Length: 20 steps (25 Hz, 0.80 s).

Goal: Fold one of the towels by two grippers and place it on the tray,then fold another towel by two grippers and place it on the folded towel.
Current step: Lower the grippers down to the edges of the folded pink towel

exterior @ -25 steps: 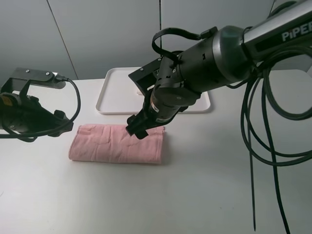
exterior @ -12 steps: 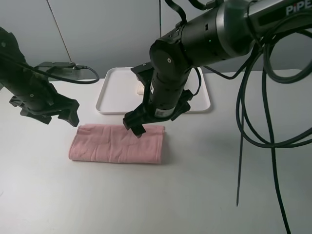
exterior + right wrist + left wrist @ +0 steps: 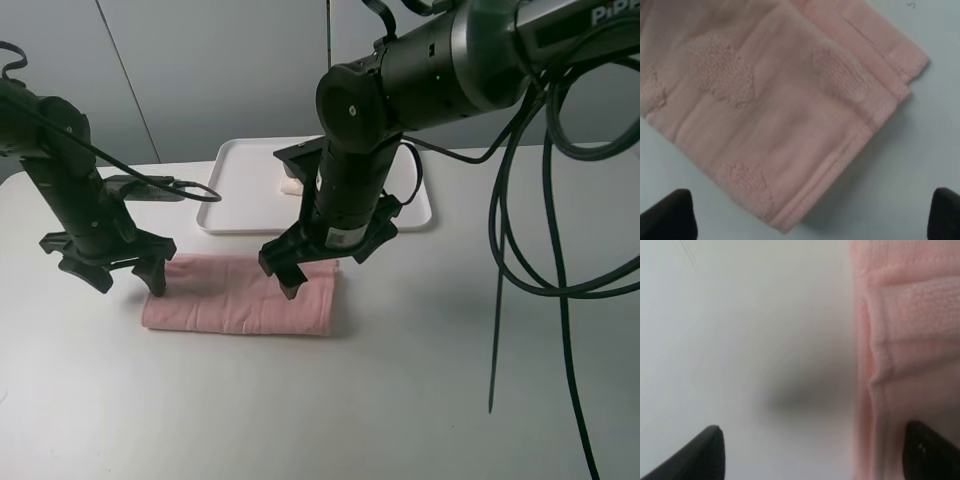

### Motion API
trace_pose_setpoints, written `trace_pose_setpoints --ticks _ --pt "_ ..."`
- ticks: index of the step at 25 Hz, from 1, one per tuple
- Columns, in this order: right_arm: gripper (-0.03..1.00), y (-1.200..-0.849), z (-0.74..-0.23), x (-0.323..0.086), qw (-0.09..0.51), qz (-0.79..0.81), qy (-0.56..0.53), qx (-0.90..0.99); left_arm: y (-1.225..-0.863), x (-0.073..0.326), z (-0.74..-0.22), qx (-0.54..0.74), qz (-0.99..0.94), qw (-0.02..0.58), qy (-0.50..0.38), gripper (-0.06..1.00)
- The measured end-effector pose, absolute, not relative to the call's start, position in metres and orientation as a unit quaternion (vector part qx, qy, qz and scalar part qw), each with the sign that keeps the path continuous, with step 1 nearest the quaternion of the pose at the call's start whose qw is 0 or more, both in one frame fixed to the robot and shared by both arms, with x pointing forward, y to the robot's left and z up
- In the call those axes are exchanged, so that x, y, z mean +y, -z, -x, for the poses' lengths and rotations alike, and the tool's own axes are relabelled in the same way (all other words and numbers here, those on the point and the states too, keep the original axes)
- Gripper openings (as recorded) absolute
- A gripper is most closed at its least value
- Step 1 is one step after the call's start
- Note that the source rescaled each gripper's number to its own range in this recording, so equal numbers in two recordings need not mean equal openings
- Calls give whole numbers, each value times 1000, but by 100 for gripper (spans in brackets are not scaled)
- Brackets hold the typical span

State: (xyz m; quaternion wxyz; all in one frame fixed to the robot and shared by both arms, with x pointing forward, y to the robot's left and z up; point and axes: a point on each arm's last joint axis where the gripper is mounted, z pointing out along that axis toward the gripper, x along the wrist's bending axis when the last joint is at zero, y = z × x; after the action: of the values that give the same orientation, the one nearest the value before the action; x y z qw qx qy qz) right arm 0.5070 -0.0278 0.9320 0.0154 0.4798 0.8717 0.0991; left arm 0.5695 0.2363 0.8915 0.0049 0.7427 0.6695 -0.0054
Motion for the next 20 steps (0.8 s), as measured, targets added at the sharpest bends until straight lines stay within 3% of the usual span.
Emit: trace_pose_setpoints --ticks 20 --pt "100 -932 -508 -28 17 -473 -103 875 -890 239 -575 673 -739 12 -27 93"
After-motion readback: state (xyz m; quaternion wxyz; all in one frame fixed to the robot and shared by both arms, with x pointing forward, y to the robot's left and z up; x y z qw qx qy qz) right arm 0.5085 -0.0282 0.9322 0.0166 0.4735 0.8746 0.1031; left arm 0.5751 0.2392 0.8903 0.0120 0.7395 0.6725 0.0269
